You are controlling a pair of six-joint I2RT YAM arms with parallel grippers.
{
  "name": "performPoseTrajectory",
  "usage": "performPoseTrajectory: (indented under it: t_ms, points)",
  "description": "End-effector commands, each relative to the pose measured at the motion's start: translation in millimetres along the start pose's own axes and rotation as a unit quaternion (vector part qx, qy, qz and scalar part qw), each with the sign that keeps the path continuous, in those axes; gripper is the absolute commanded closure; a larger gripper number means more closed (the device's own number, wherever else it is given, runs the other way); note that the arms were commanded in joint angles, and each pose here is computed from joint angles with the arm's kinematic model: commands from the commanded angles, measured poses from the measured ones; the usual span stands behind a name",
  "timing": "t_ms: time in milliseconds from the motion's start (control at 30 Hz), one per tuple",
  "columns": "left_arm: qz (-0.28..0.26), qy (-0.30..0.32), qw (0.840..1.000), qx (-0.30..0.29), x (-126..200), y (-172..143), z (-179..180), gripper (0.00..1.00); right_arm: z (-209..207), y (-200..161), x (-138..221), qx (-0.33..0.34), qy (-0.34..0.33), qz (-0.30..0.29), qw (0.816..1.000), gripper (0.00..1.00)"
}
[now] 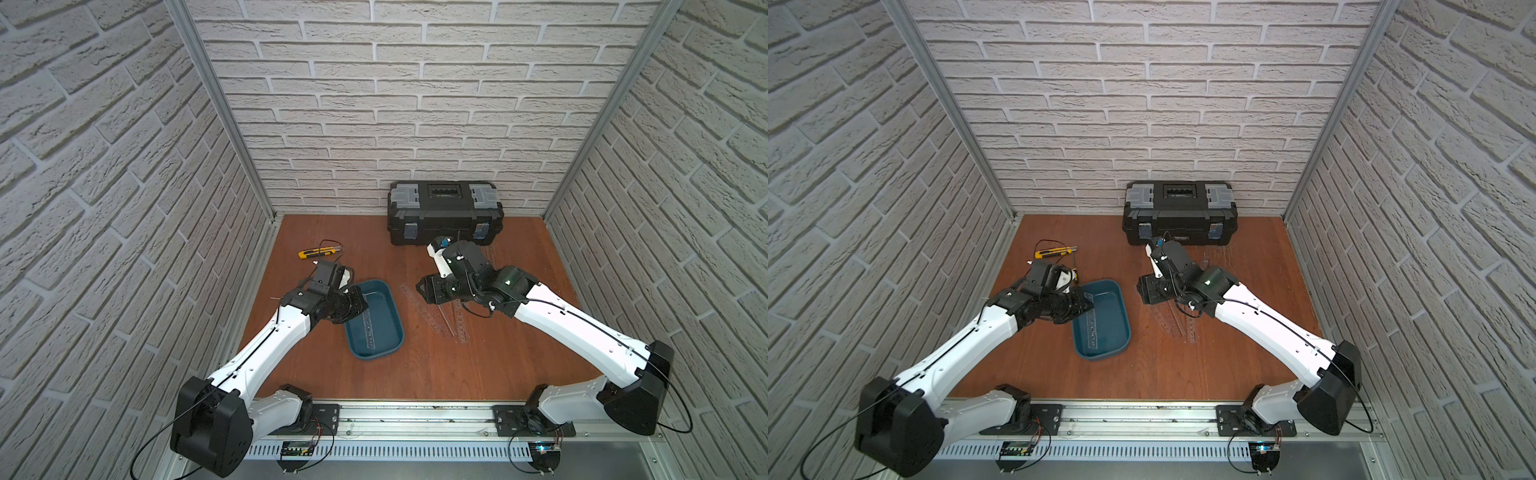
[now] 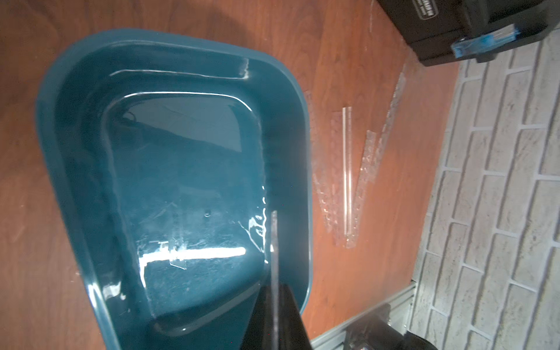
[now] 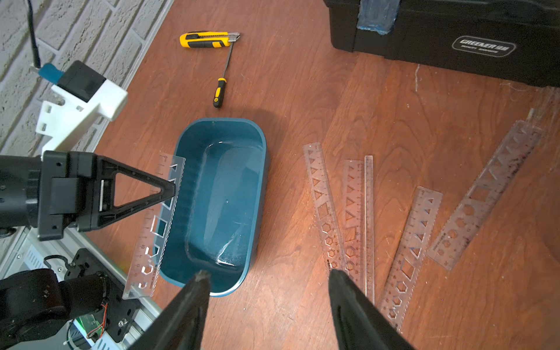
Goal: Put the scattered rulers into the storage box
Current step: Place the ruler in the storage box.
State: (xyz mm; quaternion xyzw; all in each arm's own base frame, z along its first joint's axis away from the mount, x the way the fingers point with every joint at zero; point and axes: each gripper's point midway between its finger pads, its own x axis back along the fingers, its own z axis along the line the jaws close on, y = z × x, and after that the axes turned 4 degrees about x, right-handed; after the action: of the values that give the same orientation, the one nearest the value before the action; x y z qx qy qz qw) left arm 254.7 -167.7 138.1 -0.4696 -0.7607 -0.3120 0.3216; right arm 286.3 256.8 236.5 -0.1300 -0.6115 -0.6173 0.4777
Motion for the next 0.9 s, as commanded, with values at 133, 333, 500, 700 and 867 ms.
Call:
performPoseTrajectory:
  t_ms: [133, 333, 500, 700, 867]
  points:
    - [-0.003, 0.112, 0.992, -0.050, -18, 1, 22, 1.00, 10, -7, -16, -0.010, 0.026, 0.016, 0.999, 0.41]
    - [-0.010, 0.163, 0.985, -0.051, -30, 5, 35, 1.00, 1, -16, -12, 0.001, 0.011, 0.023, 1.000, 0.41]
    - [-0.019, 0.189, 0.981, -0.051, -33, 11, 39, 1.00, -6, -22, -8, 0.005, -0.003, 0.021, 1.000, 0.41]
    - [-0.014, 0.185, 0.981, -0.056, -37, 12, 33, 0.54, -15, -26, -6, 0.001, -0.021, 0.020, 1.000, 0.38]
    - [-0.032, 0.174, 0.982, -0.067, -23, 17, 18, 0.01, -21, -28, -4, 0.001, -0.035, 0.017, 0.999, 0.34]
